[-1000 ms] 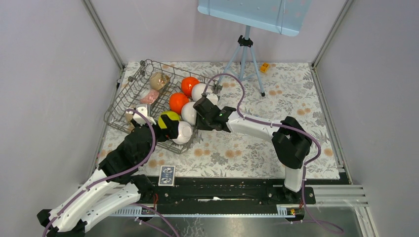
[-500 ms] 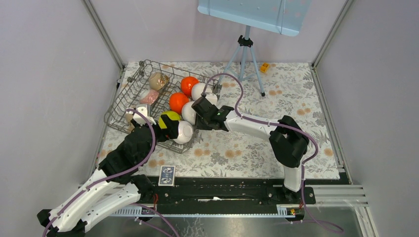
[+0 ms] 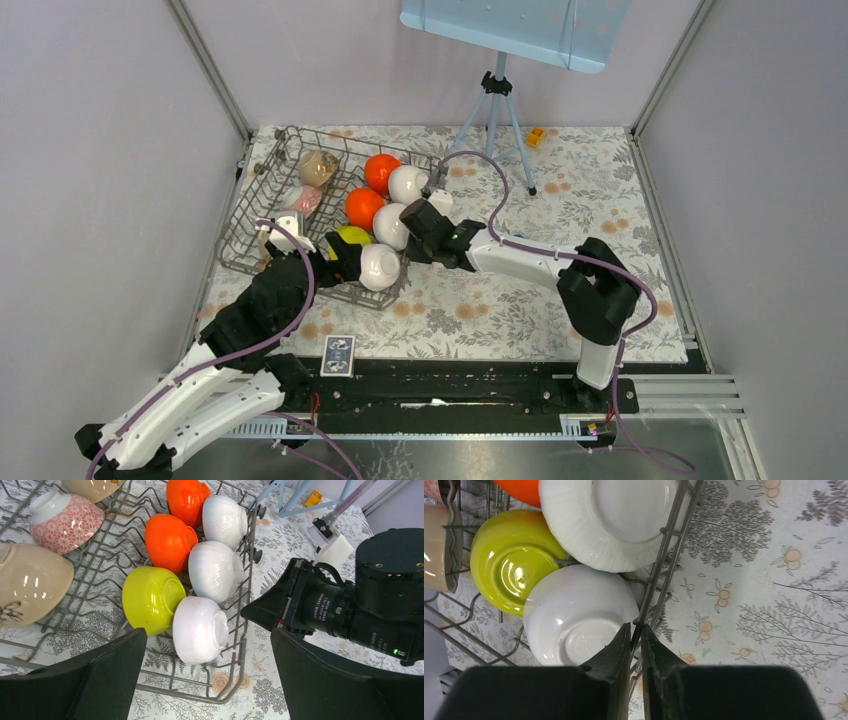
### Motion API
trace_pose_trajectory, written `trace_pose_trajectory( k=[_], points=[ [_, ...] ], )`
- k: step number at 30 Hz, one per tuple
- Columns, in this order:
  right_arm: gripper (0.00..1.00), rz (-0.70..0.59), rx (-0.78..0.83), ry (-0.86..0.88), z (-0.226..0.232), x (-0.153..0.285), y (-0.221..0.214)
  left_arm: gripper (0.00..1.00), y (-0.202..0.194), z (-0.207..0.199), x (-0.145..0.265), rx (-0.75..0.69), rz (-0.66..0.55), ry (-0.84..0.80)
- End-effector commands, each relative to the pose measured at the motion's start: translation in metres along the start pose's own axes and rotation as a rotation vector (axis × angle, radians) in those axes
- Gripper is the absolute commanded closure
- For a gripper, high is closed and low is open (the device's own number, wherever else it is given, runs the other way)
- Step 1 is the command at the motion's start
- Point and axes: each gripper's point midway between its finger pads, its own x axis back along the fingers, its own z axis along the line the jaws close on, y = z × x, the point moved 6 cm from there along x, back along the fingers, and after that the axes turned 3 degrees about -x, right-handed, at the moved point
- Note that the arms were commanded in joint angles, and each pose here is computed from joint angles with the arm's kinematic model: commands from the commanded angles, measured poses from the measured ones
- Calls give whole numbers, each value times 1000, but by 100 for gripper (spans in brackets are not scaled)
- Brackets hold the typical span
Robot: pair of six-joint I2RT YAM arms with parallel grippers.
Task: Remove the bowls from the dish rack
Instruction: Adjust the dish rack at the center of the board.
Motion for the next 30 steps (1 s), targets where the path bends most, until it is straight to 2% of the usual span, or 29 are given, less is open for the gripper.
trace_pose_trajectory(
  k=[1, 2, 3, 30],
  points=[
    [95, 45, 54, -163, -46, 25, -8, 1, 6, -3, 0, 19, -20, -6],
    [99, 42, 54, -169, -49, 27, -8, 1, 6, -3, 0, 19, -20, -7],
    [100, 40, 54, -177, -52, 29, -8, 1, 6, -3, 0, 19, -19, -6],
    [100, -44, -52, -299, -155, 110, -30, 1, -4, -8, -9, -19, 36, -15]
  ],
)
